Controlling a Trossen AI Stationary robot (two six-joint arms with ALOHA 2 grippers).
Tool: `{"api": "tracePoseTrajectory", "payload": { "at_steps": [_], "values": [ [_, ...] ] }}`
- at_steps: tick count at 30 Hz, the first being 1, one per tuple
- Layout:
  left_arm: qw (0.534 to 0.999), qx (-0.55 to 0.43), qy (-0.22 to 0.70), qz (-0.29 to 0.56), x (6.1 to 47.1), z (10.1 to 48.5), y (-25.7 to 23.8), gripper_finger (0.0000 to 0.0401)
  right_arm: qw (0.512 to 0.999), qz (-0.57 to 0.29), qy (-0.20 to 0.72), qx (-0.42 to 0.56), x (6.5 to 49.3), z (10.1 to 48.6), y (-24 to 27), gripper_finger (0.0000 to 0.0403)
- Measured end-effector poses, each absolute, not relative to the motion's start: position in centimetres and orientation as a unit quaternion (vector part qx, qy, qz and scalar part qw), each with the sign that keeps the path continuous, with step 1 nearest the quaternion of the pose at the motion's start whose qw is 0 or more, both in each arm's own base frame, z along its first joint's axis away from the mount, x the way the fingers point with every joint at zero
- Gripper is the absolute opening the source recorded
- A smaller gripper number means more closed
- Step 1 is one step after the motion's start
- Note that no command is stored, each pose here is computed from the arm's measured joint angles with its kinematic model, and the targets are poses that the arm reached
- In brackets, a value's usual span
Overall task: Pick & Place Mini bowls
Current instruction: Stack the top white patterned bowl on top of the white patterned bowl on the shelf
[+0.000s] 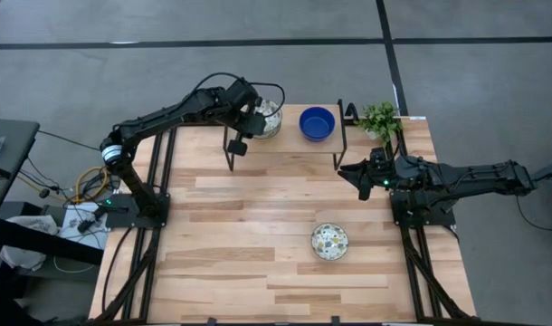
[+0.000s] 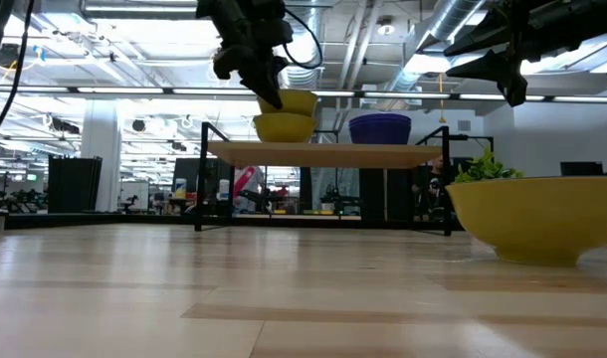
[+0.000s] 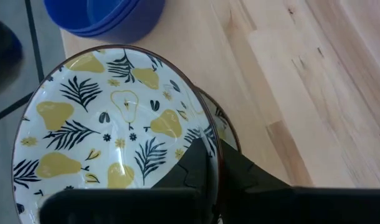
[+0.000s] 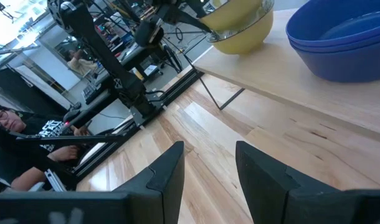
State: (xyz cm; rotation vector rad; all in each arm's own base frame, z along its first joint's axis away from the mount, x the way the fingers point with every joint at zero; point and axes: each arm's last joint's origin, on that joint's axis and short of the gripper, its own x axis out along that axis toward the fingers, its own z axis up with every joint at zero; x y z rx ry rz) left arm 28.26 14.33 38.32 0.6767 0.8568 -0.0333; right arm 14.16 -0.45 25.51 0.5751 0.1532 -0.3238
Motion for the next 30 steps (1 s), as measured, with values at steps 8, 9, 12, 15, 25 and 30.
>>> {"api": "tracePoseTrajectory", "payload": {
  "at_steps": [8, 9, 12, 15, 25, 30],
  "values": [
    [0.851, 0.318, 0.417, -0.019, 28.51, 37.83, 14.5, 0.0012, 0.943, -0.159, 0.075, 0.282, 14.15, 25.52, -0.45, 0.0134],
    [0.85, 0.318, 0.419, -0.017, 28.5, 37.79, 14.5, 0.0012, 0.943, -0.159, 0.075, 0.282, 14.15, 25.52, -0.46, 0.0133],
    [0.85, 0.318, 0.42, -0.016, 28.49, 37.76, 14.51, 0.0012, 0.943, -0.159, 0.075, 0.282, 14.15, 25.52, -0.45, 0.0133],
    [0.849, 0.316, 0.423, -0.012, 28.48, 37.72, 14.54, 0.0013, 0.943, -0.159, 0.075, 0.281, 14.16, 25.51, -0.45, 0.0134],
    [0.849, 0.316, 0.423, -0.011, 28.48, 37.7, 14.54, 0.0031, 0.943, -0.159, 0.075, 0.281, 14.16, 25.51, -0.45, 0.0134],
    [0.852, 0.31, 0.421, -0.006, 28.51, 37.74, 14.55, 0.0035, 0.943, -0.159, 0.075, 0.281, 14.16, 25.51, -0.45, 0.0133]
  ]
}}
